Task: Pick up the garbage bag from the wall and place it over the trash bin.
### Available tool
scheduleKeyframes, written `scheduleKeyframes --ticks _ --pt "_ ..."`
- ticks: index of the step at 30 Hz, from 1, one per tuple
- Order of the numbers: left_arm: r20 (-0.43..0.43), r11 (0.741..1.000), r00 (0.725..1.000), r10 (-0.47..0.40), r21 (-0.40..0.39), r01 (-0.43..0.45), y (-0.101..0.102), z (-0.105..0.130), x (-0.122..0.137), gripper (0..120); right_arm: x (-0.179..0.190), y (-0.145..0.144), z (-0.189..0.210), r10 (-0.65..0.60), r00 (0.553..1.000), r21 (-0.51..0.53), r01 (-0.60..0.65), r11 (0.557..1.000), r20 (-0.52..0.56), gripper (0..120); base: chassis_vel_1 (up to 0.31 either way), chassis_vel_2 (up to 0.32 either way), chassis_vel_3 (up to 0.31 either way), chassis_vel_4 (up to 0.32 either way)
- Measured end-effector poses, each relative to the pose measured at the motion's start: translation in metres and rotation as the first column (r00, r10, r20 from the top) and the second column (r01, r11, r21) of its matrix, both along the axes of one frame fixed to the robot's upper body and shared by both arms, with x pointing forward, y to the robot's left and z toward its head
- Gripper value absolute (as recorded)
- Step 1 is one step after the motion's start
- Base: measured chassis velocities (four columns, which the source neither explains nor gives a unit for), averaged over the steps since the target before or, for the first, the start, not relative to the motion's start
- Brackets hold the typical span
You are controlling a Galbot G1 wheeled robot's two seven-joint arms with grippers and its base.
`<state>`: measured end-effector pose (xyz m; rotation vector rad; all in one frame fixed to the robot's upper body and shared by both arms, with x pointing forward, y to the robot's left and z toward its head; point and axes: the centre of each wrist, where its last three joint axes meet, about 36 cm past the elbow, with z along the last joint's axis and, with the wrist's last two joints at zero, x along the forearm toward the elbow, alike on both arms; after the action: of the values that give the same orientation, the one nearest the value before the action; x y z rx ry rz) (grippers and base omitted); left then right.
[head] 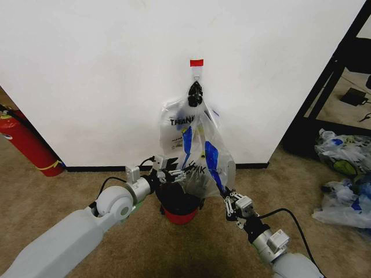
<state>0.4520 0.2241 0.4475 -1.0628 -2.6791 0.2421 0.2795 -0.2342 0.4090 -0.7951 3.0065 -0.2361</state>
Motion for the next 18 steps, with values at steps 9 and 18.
scheduleKeyframes --ticks 9,18 --pt "-0.014 1.0 1.0 0.02 -0.007 -0.02 0.0022 0.0001 0.0005 29 0.001 0.0 0.0013 0.0 1.0 0.002 0.0 1.0 0.001 0 0.0 0.0 0.0 0.0" --pt "-0.02 0.999 0.999 0.03 -0.02 -0.03 -0.0011 0.0019 -0.001 1 0.0018 -0.0002 0.0013 0.0 1.0 0.001 0.0 1.0 0.001 0 0.0 0.0 0.0 0.0"
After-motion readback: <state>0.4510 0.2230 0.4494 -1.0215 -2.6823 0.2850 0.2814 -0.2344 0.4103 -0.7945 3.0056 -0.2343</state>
